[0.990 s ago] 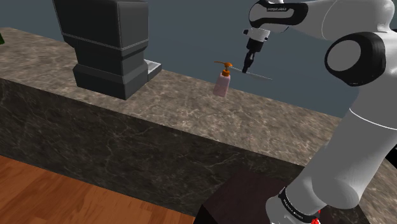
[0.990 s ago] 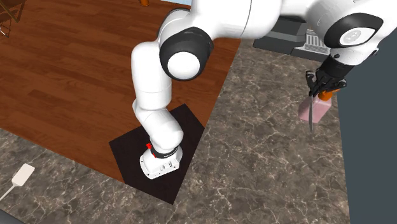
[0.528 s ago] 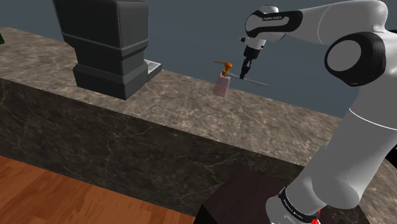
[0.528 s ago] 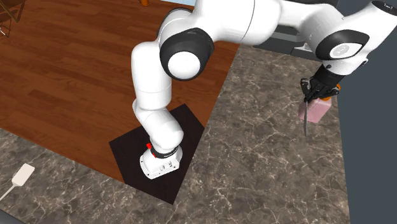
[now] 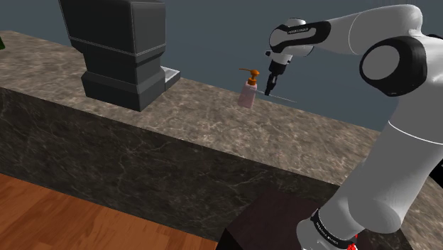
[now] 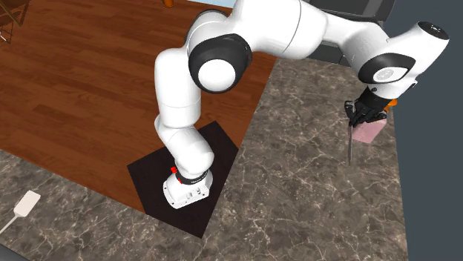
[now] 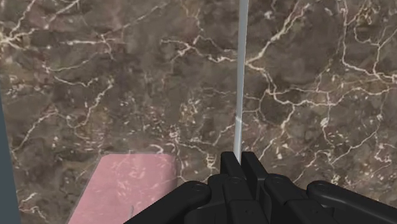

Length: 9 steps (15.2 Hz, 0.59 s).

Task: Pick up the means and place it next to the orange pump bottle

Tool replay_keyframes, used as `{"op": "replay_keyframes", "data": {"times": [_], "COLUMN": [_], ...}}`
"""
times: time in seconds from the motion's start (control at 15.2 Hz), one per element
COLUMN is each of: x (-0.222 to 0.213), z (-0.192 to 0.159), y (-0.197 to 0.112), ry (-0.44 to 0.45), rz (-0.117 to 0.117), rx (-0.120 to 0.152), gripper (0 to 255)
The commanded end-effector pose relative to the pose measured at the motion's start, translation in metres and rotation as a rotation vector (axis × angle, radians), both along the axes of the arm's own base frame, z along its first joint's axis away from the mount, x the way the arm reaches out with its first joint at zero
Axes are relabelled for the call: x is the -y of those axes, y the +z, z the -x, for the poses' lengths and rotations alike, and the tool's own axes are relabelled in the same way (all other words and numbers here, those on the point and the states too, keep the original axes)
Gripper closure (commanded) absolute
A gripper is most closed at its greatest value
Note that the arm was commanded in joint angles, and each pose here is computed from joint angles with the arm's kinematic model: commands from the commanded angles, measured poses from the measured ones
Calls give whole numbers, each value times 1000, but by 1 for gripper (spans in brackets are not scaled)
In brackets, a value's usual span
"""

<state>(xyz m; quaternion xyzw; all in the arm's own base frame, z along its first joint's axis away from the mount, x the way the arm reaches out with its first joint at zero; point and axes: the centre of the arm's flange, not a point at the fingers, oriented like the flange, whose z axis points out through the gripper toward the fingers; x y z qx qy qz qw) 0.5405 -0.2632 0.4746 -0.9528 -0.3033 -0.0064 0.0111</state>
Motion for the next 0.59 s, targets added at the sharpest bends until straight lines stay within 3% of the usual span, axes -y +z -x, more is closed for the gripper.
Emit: {"op": "replay_keyframes", "data": {"times": [0.0,0.53], "x": [0,0], "z": [1,1], "y": [-10,-53], "ry": [0,0], "rz": [0,0], "rx": [1,1], "gripper": [255,255]}}
